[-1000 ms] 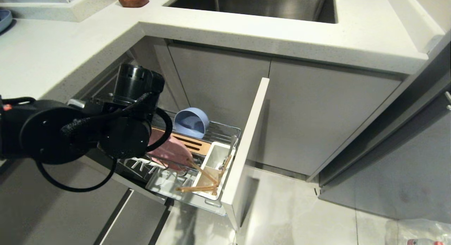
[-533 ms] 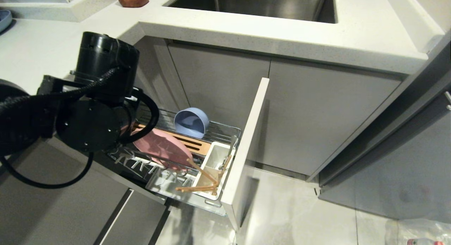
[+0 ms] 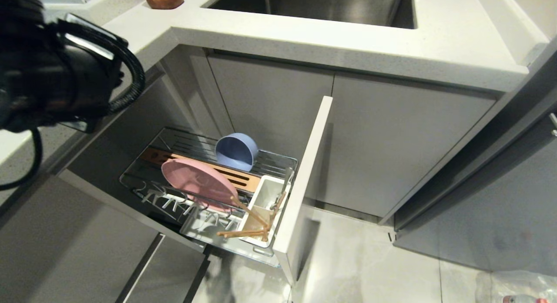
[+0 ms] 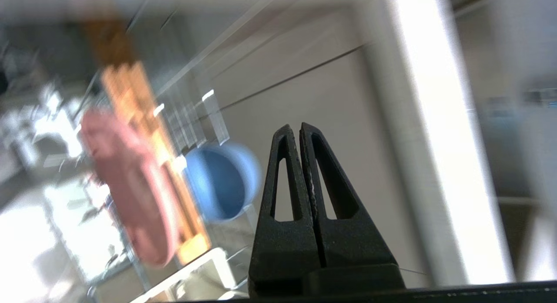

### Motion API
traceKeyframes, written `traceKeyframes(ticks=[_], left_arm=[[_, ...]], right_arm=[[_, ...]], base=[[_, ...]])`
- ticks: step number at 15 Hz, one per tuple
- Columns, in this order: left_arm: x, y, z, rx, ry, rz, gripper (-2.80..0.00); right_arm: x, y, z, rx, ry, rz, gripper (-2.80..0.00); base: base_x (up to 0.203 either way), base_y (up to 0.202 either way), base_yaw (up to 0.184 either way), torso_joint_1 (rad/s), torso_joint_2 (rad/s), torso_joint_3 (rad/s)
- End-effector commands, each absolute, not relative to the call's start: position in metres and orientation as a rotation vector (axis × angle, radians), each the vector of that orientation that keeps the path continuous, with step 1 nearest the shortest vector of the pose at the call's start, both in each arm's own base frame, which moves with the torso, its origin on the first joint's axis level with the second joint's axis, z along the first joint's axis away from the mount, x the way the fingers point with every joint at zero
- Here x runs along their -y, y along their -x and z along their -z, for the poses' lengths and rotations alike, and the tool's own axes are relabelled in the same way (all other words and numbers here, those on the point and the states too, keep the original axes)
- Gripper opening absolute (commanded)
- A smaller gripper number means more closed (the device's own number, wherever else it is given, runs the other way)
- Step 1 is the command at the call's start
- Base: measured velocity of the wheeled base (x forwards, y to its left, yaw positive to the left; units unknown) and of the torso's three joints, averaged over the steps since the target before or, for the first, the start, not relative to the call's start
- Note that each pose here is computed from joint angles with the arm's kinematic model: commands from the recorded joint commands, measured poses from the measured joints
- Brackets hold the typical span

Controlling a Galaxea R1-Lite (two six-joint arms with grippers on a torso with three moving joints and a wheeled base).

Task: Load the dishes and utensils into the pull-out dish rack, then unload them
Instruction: Pick up the plate and place it in the cupboard

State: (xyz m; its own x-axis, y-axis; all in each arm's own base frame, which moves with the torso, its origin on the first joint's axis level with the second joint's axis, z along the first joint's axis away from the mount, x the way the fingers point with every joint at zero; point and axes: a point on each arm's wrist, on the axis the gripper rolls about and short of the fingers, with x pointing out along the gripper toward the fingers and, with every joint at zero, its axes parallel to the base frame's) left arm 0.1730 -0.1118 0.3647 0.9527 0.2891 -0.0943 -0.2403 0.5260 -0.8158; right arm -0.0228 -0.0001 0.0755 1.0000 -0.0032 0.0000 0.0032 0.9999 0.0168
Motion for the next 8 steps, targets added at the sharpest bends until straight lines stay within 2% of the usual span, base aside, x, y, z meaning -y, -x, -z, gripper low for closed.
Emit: traceKeyframes(ticks=[1, 8], left_arm=[[0.096, -0.151, -0.387, 0.108, 0.972, -0.282, -2.8], [0.025, -0.084, -0.427, 0.217, 0.622, -0.196, -2.8]], right_arm=[[0.0, 0.023, -0.076, -0.002, -0.018, 0.003, -2.8], [0.0, 0.023, -0.076, -0.002, -0.017, 0.003, -2.8]], base=[[0.0, 0.0, 0.0, 0.0, 0.0, 0.0], [0.0, 0.0, 0.0, 0.0, 0.0, 0.0]])
